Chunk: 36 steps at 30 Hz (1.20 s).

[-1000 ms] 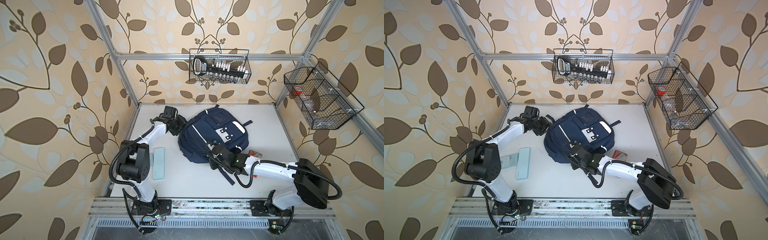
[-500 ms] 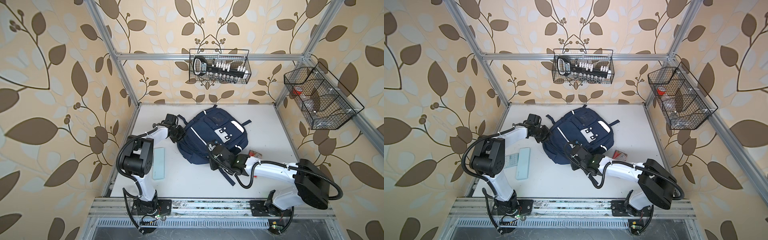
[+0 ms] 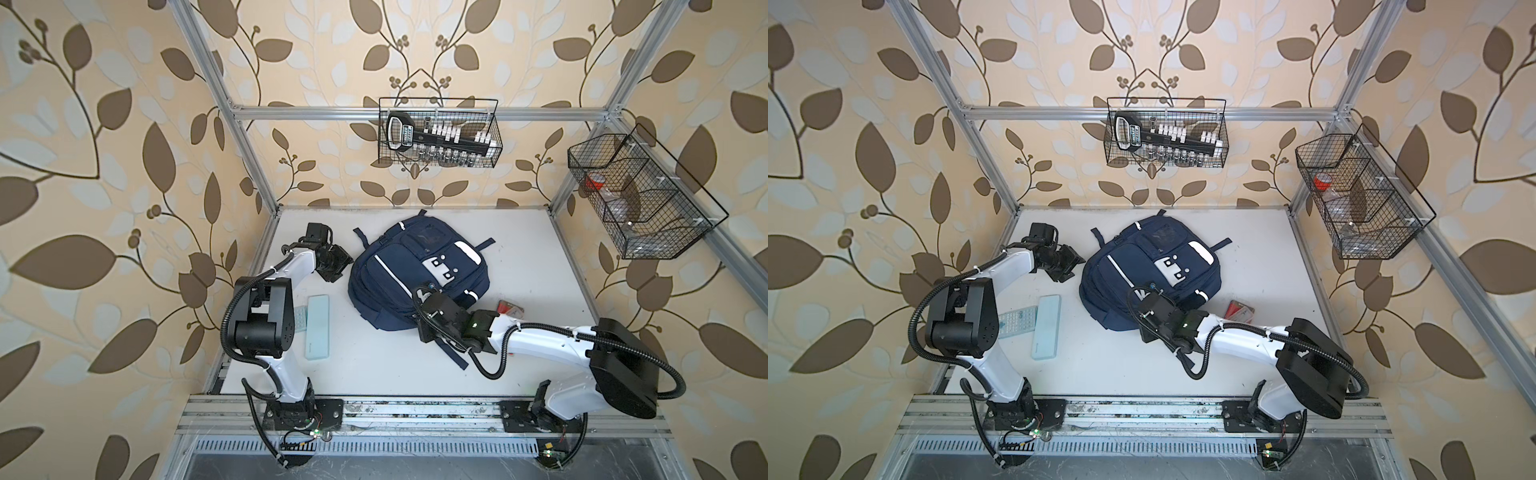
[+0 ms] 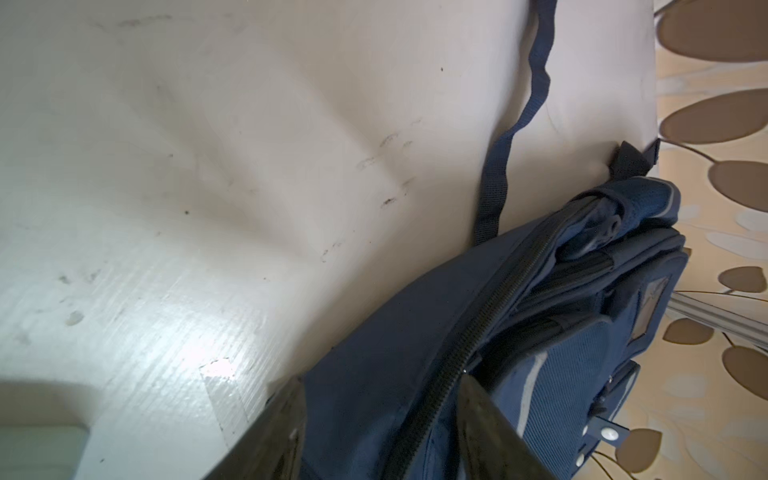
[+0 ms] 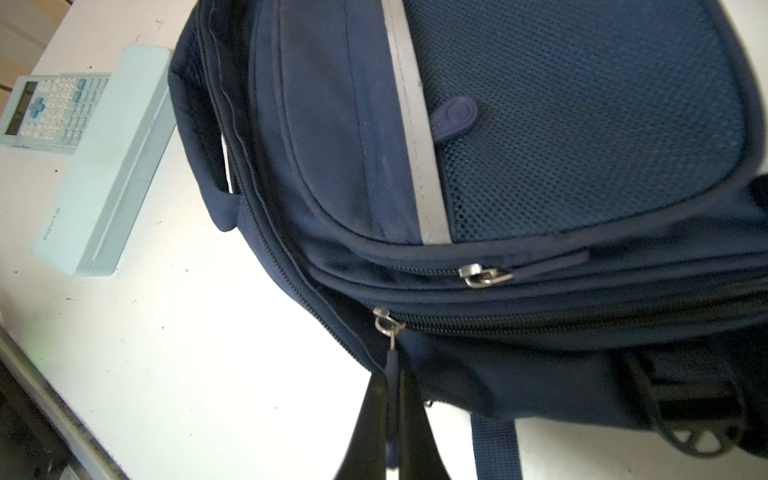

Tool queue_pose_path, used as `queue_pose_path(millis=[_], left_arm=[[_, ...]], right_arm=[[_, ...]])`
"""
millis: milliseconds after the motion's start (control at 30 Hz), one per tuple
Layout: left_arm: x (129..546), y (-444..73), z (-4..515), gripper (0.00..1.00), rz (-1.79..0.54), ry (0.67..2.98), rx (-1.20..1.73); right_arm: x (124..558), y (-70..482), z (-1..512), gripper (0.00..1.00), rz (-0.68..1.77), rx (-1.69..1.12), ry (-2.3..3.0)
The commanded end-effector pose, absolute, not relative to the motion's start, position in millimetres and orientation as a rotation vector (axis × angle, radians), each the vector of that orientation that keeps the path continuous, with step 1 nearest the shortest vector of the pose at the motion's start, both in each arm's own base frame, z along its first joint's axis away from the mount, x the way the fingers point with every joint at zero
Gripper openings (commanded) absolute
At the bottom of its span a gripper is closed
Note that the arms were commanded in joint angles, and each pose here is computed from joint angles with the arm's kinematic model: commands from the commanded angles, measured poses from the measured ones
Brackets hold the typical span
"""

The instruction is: Pack the student bag

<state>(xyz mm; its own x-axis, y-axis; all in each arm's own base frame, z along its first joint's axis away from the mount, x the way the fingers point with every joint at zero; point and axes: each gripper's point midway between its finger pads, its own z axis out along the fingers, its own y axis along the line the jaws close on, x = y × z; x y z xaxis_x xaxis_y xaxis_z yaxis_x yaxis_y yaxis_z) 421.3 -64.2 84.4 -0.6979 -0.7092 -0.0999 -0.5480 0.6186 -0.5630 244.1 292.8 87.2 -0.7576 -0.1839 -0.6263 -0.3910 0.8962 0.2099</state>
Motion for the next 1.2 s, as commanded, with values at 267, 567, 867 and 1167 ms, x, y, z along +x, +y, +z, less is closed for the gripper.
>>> queue_pose_path(millis=[267,567,867,1167], left_arm=[[435,-124,79,0.08,-1.171,2.455,-0.9],[394,-127,105,0.0,-1.26,2.247,-0.991],[333,-163,127,0.0,-1.197,2.182,-0.871],[291,-153,148,0.0,-1.128,2.039,-0.81]], right_arm=[[245,292,96,0.0,0.434,-0.377,2.436],[215,322,101,0.0,0.621,-0.331,2.453],[237,392,157,0.0,0.838,-0.249,2.341],[297,416,161,0.0,0.899,-0.005,2.376]])
